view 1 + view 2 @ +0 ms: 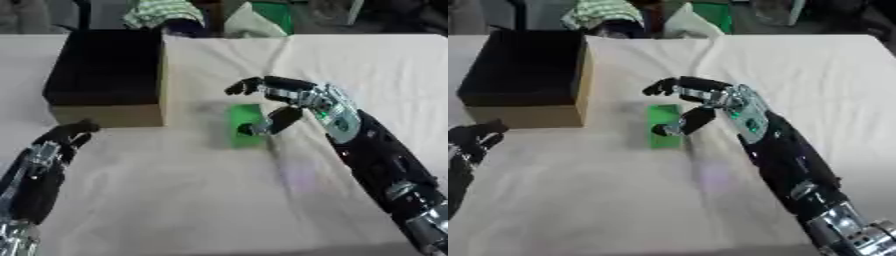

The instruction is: Pick up objects on the table and place them in the box.

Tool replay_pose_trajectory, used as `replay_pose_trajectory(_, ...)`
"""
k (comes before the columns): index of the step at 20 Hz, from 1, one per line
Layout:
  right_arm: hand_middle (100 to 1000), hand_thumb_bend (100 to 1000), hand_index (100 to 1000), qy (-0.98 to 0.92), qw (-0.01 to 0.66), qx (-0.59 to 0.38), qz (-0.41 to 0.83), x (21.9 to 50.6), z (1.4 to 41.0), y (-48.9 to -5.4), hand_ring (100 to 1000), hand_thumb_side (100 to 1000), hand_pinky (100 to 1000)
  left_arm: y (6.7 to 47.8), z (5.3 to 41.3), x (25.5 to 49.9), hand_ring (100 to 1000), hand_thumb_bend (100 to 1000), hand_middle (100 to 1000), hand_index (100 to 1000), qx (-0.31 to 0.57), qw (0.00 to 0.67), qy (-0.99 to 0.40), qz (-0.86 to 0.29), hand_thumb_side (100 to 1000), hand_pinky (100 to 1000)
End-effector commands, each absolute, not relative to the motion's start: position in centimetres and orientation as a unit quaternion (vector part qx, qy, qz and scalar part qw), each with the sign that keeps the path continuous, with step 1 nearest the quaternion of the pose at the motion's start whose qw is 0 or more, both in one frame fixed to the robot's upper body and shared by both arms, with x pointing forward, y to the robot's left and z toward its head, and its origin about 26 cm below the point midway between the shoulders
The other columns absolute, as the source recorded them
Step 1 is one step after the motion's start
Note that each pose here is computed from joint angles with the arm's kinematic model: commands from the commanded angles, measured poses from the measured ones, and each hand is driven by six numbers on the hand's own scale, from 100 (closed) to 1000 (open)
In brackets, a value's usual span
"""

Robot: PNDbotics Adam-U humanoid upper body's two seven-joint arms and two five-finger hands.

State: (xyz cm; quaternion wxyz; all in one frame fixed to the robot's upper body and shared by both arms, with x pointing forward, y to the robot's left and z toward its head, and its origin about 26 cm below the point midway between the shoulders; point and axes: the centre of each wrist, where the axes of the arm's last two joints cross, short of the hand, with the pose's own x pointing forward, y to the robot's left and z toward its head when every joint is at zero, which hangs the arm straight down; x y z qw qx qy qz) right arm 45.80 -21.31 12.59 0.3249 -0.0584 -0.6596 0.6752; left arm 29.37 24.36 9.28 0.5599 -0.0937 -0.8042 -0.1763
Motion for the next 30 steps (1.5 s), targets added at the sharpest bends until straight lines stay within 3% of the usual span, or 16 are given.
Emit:
replay_pose_trajectory(1,888,414,967,-0.560,0.157,-0.013,0.813,45.8,13.8,-21.3,926,590,892,24.6,9.7,29.4,995,100,718,746,-0.088,0.555,-0.807,-0.183,836,1000)
replay_pose_trajectory(5,865,449,957,-0.542,0.163,-0.018,0.824,45.8,13.3,-21.5,905,588,883,24.6,9.7,29.4,995,100,718,746,-0.088,0.555,-0.807,-0.183,836,1000)
replay_pose_trajectory(8,813,464,937,-0.528,0.171,-0.024,0.832,45.9,12.9,-21.9,839,581,869,24.6,9.7,29.4,995,100,718,746,-0.088,0.556,-0.806,-0.183,837,1000)
replay_pose_trajectory(11,688,478,884,-0.527,0.180,-0.032,0.830,46.0,13.0,-22.5,756,520,848,24.6,9.6,29.4,995,100,718,746,-0.088,0.556,-0.806,-0.182,837,1000)
replay_pose_trajectory(13,594,441,822,-0.533,0.182,-0.037,0.825,46.1,13.4,-22.8,720,452,838,24.6,9.6,29.4,995,100,718,746,-0.087,0.557,-0.806,-0.182,837,1000)
replay_pose_trajectory(17,435,466,658,-0.559,0.178,-0.047,0.809,46.3,14.7,-23.0,651,325,808,24.6,9.6,29.4,995,100,717,746,-0.087,0.557,-0.805,-0.181,837,1000)
replay_pose_trajectory(21,332,433,547,-0.596,0.167,-0.055,0.784,46.7,16.2,-22.7,589,232,777,24.6,9.5,29.4,994,100,717,746,-0.088,0.558,-0.805,-0.180,837,1000)
replay_pose_trajectory(30,313,425,526,-0.648,0.123,-0.078,0.747,48.5,21.5,-19.4,569,123,756,24.4,9.6,29.4,992,100,715,746,-0.094,0.556,-0.806,-0.182,835,1000)
